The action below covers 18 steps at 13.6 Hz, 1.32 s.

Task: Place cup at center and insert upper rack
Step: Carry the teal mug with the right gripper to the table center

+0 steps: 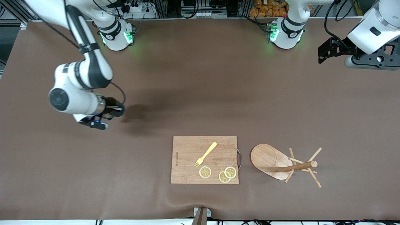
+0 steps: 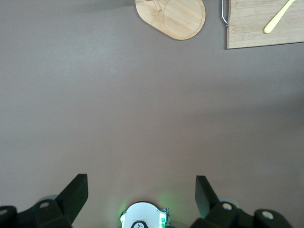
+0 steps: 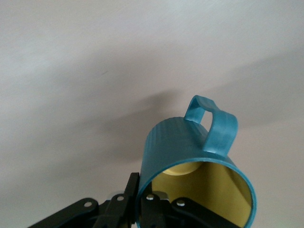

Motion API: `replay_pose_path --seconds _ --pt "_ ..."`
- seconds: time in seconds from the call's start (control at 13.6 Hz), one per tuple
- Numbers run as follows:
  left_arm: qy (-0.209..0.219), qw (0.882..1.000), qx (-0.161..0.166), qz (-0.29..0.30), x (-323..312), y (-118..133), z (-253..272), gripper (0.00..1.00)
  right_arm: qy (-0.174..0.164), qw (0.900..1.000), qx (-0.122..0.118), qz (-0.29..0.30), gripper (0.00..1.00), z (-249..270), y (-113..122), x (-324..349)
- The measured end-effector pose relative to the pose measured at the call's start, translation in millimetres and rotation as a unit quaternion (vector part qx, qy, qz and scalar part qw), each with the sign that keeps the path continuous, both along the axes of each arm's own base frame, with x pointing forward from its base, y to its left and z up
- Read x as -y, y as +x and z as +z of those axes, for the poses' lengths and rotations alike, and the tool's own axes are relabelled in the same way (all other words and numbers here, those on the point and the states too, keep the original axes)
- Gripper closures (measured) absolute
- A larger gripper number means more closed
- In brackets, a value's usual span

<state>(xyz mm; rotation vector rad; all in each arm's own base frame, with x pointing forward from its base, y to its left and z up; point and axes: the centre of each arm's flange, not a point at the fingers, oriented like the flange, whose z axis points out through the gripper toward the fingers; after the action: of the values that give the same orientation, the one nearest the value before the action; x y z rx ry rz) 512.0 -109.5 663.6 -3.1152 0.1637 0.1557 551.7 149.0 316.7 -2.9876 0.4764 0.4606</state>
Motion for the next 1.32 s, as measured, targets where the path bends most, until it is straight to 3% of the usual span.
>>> replay_pose_path --seconds 0.22,0.51,0.81,1.1,1.32 --pt "0.0 1.0 -0.001 -0.002 1.9 0.7 -1.7 0.0 -0.004 0.999 -0.001 -0.036 0.95 9.3 -17.2 -68.1" --pt "-0.009 1.0 0.01 -0.008 10.3 6.2 -4.2 0.0 -0.016 0.996 0.019 -0.088 0.95 27.8 -40.7 -151.4" --pt "-0.018 1.0 0.0 -0.009 14.2 17.0 -19.6 0.0 -0.004 0.985 0.028 -0.172 0.95 45.3 -68.9 -235.9" --pt "-0.018 1.0 -0.001 -0.016 21.2 15.9 -20.4 0.0 -0.016 0.961 0.022 -0.275 0.95 32.9 -75.6 -303.8" --pt "-0.019 1.0 -0.001 -0.023 28.6 13.9 -19.9 0.0 -0.035 0.925 0.005 -0.379 0.95 16.2 -61.4 -336.1"
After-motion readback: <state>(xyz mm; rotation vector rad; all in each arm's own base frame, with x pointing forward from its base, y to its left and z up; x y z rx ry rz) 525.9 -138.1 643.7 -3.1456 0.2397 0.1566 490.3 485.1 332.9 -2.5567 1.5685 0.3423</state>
